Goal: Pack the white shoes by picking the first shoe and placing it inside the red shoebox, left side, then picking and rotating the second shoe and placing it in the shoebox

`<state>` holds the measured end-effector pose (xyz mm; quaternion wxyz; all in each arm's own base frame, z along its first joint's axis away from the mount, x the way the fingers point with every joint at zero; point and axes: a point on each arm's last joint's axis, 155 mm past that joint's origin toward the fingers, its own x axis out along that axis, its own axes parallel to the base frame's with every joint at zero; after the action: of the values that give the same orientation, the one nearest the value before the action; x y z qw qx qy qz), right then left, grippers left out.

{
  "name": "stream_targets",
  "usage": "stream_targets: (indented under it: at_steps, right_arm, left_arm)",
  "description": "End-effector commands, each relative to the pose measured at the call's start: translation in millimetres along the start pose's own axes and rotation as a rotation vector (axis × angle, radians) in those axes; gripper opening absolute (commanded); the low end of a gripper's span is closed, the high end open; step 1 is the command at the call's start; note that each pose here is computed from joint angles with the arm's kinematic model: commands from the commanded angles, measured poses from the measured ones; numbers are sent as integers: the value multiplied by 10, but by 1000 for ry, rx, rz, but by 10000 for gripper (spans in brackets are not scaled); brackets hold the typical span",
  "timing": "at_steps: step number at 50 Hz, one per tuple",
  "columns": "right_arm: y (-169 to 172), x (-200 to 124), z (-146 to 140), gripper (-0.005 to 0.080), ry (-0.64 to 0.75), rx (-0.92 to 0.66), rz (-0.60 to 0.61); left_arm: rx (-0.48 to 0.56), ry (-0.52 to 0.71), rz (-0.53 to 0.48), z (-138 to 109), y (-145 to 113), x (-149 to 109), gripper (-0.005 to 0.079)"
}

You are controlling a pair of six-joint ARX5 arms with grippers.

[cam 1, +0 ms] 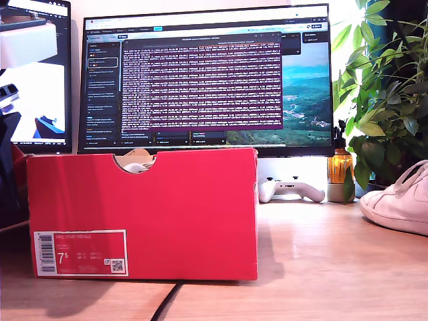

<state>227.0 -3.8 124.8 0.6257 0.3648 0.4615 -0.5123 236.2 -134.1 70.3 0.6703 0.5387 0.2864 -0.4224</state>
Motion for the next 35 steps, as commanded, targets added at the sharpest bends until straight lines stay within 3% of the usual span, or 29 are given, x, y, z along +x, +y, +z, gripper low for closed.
stream_targets:
  at_steps: [1, 35]
  right_arm:
    - [-52, 58, 15, 714, -3, 23, -23]
    - [105, 653, -64, 693, 52, 127, 54]
  left_arm:
    - [-6, -6, -1, 25, 21, 1, -19]
    - [-6, -16, -6, 43, 11, 0, -19]
